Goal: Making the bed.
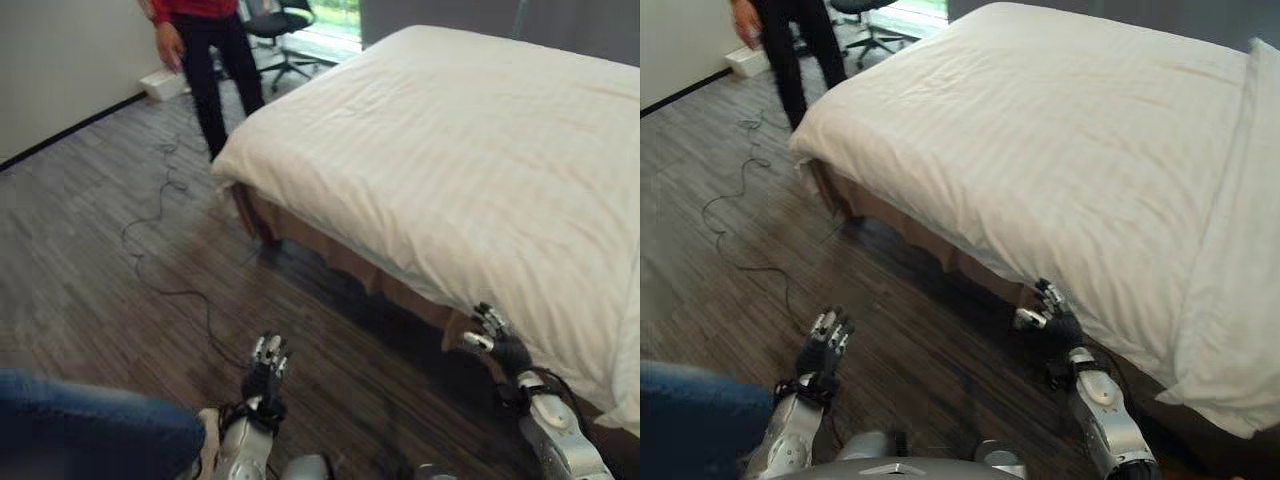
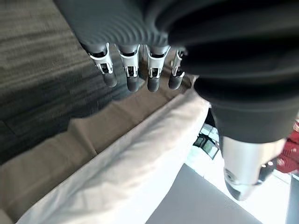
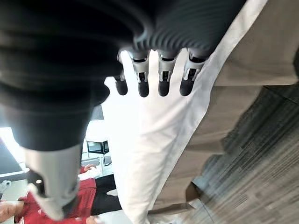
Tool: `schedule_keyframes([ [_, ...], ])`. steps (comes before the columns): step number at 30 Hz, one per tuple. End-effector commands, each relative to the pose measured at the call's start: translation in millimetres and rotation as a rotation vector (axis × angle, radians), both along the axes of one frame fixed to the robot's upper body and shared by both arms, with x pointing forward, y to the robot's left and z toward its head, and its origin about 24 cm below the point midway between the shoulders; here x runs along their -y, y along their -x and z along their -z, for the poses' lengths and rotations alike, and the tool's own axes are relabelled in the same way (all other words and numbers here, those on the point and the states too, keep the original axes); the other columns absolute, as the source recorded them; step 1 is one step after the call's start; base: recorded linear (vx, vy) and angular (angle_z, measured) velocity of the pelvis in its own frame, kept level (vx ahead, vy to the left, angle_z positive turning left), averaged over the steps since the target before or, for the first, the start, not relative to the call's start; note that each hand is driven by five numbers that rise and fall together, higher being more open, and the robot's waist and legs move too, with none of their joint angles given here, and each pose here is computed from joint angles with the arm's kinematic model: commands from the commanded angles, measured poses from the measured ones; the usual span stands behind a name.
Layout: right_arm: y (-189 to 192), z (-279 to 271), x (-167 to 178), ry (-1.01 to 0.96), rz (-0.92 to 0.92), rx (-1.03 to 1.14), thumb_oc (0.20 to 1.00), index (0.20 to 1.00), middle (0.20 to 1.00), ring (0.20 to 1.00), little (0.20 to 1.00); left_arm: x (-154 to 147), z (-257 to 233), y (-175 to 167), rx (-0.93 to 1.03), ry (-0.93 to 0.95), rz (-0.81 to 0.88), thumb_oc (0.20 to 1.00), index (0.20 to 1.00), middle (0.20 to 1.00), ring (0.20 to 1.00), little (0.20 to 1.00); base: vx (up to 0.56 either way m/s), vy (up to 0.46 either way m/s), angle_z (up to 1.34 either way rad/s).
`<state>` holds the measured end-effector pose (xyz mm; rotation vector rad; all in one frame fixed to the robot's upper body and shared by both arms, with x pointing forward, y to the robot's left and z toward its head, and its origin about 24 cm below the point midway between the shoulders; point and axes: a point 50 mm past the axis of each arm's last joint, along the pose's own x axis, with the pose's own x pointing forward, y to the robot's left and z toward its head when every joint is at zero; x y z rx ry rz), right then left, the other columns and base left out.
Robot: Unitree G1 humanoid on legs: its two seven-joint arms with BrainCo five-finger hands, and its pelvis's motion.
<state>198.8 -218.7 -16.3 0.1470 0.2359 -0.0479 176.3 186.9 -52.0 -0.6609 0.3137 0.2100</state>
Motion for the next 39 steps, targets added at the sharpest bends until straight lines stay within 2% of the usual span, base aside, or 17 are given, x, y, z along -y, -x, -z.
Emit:
schedule_keyframes([
  [1,-20.9,-17.9,-14.7,-0.072,-0.018,0.117,1.0,1.0,1.0,1.0,1.0,-2.6,-19.9,-11.1,0.109,-0.004,0.004,1.0,1.0,1.0,1.0,1.0,-0.01,0.169,1.07],
  [6,-27.7,-22.9,-46.0,-0.134,-0.137,0.149,1.0,1.0,1.0,1.0,1.0,6.9,-34.9,-25.7,0.186,-0.073,0.118,1.0,1.0,1.0,1.0,1.0,-0.03,0.154,0.41],
  [9,-27.0,-17.6,-57.5,-0.16,-0.17,0.117,1.0,1.0,1.0,1.0,1.0,5.6,-29.9,-22.9,0.156,-0.06,0.097,1.0,1.0,1.0,1.0,1.0,-0.01,0.108,-0.03],
  [15,-24.8,-19.0,-59.1,-0.136,-0.2,0.119,1.0,1.0,1.0,1.0,1.0,5.1,-26.4,-19.8,0.137,-0.051,0.09,1.0,1.0,1.0,1.0,1.0,0.0,0.057,-0.03],
  [18,-20.2,-15.4,-49.3,-0.09,-0.17,0.104,1.0,1.0,1.0,1.0,1.0,7.7,-28.6,-20.4,0.151,-0.061,0.117,1.0,1.0,1.0,1.0,1.0,0.02,0.039,-0.03],
  [23,-17.4,-9.3,-44.7,-0.123,-0.121,0.08,1.0,1.0,1.0,1.0,1.0,10.7,-30.9,-24.0,0.164,-0.059,0.123,1.0,1.0,1.0,1.0,1.0,0.02,0.016,-0.12],
  [39,-17.0,-8.3,-48.9,-0.179,-0.122,0.077,1.0,1.0,1.0,1.0,1.0,16.4,-27.4,-23.3,0.151,-0.029,0.137,1.0,1.0,1.0,1.0,1.0,0.01,-0.007,-0.07],
])
